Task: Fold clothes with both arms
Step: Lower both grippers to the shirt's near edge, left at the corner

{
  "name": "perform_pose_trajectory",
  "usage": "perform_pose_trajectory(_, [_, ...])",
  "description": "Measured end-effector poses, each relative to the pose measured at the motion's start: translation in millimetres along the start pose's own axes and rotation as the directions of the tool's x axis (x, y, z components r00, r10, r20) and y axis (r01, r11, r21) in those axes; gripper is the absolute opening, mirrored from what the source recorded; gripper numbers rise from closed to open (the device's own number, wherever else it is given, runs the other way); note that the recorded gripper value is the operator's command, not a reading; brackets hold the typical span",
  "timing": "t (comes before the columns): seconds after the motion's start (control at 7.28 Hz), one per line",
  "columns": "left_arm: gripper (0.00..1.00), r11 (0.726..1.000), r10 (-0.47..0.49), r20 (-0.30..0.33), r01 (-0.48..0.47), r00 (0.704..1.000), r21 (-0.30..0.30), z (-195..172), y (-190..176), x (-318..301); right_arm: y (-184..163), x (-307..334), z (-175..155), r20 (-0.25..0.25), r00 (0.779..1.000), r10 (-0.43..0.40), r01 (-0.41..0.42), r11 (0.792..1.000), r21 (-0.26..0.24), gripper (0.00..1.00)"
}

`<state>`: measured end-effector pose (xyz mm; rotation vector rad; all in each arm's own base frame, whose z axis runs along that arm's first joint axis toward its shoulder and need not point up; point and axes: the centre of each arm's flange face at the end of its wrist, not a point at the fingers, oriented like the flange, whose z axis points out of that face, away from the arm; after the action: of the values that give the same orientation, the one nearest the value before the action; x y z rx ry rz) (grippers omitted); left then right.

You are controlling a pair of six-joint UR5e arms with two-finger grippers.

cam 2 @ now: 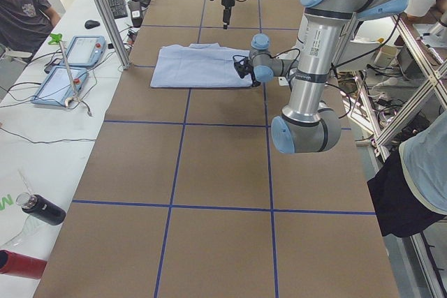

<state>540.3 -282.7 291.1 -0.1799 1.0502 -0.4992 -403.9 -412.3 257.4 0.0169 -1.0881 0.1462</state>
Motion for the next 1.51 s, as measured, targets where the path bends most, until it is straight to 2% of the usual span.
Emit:
perform_pose_trajectory(0.27, [0.61, 1.000, -0.002, 0.017, 0.002, 1.000, 0.004, 4.0, 0.1, -2.4, -0.1, 0.1, 0.2, 0.000, 1.000, 0.000, 0.000, 1.000, 0.000, 1.00])
perform_pose_trajectory(0.41, [0.54, 1.000, -0.003, 0.029, 0.003, 1.000, 0.007, 7.1, 0.1, -4.1, -0.1, 0.0, 0.2, 0.000, 1.000, 0.000, 0.000, 1.000, 0.000, 1.00])
perform_pose_trajectory(0.69, [0.09, 1.000, -0.005, 0.040, 0.004, 0.999, 0.011, 10.7, -0.7, -5.7, -0.2, 0.5, 0.7, -0.001, 1.000, 0.000, 0.000, 1.000, 0.000, 1.00])
perform_pose_trajectory(0.82, [0.00, 1.000, -0.005, 0.040, 0.004, 0.999, 0.010, 10.6, -0.5, -5.2, -0.4, 0.9, 1.1, -0.003, 1.000, 0.001, -0.001, 1.000, -0.001, 1.00])
perform_pose_trajectory(1.37, [0.00, 1.000, 0.000, 0.030, 0.000, 1.000, 0.000, -0.3, 2.7, 2.5, 1.3, 2.9, 1.1, -0.004, 1.000, 0.010, -0.010, 1.000, 0.000, 1.00])
perform_pose_trajectory(1.51, [0.00, 1.000, 0.001, 0.025, -0.001, 1.000, -0.001, -3.9, 2.9, 4.5, 9.2, 1.5, 6.5, -0.008, 0.999, 0.049, -0.049, 0.999, -0.003, 1.00])
